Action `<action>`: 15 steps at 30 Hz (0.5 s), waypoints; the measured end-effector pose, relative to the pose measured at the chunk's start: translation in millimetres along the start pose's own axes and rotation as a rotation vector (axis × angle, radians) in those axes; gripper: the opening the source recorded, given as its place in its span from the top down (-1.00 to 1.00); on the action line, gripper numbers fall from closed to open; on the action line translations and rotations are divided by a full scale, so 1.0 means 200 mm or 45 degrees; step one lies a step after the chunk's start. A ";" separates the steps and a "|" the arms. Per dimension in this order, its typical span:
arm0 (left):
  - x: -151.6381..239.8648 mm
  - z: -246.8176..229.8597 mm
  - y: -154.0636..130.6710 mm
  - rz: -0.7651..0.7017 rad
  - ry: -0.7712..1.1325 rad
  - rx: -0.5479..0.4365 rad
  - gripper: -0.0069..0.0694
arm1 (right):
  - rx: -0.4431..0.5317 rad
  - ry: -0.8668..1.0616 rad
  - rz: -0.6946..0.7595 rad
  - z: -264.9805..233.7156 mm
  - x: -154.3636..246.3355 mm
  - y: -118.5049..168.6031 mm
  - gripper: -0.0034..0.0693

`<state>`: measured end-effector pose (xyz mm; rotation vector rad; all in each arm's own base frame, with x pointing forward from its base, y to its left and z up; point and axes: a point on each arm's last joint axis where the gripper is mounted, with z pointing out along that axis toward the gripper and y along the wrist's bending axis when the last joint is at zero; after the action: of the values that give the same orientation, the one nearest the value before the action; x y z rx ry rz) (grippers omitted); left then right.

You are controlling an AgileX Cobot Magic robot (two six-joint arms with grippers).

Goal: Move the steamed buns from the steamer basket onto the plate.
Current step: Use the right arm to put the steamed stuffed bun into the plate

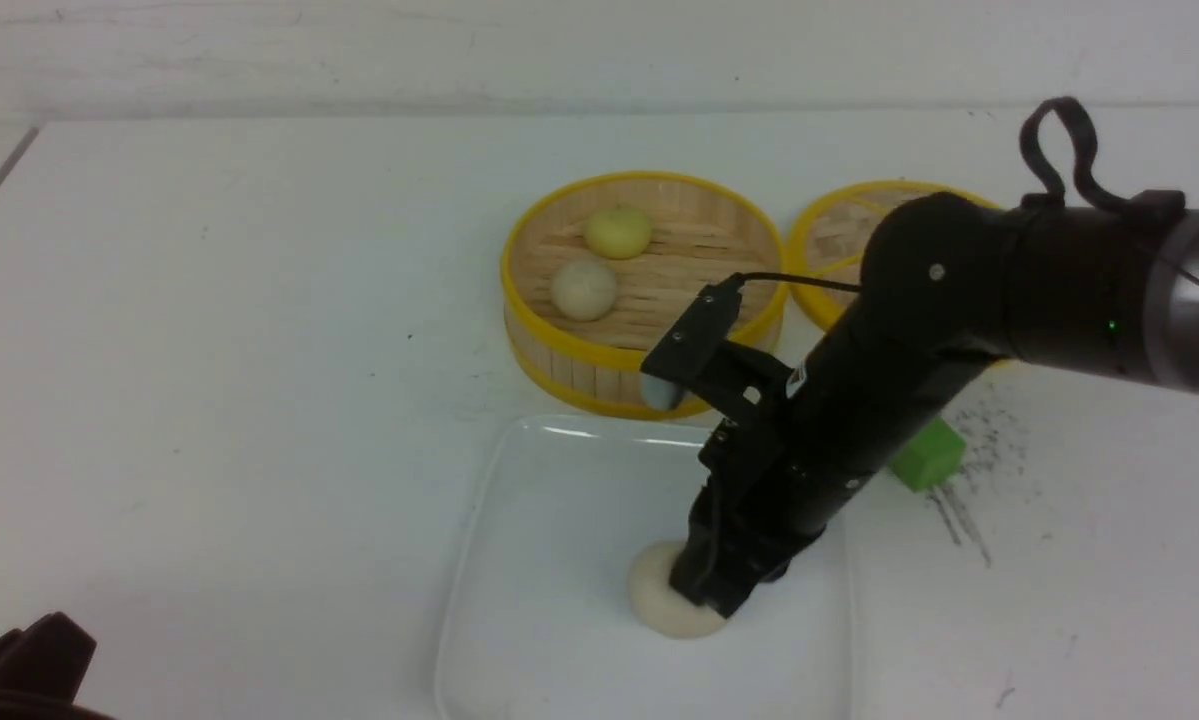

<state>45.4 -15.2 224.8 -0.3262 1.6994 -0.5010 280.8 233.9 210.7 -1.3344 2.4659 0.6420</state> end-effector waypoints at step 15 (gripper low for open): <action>0.00 0.00 0.00 0.000 0.000 0.000 0.18 | 0.056 0.025 -0.042 0.00 0.01 -0.02 -0.24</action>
<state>45.4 -15.2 224.8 -0.3262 1.6994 -0.5010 283.3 230.7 209.0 -1.3688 2.4533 0.5663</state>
